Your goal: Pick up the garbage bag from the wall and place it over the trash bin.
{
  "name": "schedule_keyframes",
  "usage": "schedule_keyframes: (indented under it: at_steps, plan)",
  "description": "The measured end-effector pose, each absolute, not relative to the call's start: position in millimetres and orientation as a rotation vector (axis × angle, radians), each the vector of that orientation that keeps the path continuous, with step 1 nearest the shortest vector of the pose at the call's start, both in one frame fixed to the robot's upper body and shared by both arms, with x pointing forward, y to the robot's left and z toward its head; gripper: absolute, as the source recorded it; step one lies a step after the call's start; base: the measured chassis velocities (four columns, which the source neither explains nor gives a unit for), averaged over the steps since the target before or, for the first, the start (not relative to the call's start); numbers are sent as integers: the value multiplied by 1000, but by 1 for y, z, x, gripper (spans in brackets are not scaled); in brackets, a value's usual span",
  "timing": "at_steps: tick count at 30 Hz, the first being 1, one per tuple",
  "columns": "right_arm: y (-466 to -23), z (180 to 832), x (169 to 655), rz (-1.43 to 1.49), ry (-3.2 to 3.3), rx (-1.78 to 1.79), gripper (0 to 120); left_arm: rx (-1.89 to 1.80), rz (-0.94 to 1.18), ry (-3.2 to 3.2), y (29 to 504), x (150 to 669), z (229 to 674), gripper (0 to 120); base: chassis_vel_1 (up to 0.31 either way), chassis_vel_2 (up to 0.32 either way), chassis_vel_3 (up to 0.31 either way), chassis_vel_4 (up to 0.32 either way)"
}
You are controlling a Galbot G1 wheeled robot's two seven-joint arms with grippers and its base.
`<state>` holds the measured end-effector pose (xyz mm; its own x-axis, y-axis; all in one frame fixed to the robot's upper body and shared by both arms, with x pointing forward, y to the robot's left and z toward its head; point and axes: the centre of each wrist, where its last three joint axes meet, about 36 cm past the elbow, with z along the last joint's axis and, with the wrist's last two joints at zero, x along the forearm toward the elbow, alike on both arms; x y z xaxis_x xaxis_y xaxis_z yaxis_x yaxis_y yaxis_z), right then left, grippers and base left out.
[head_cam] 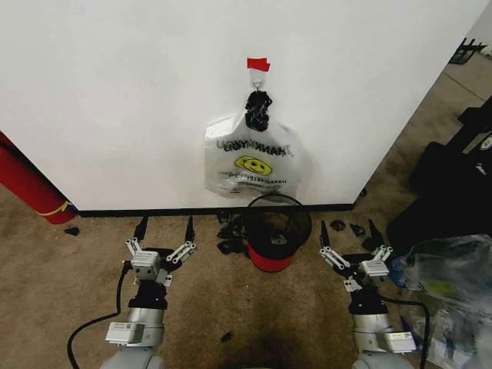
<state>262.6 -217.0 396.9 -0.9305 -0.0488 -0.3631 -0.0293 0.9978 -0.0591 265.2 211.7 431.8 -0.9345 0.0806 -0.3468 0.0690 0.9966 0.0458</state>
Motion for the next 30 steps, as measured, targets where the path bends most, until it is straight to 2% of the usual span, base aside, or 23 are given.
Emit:
schedule_keyframes:
  at_steps: [30]
  plan:
    - [-214,395,257,-56,2732,-48,100,118,69,2762,214,262,428,100,0,0,0,0]
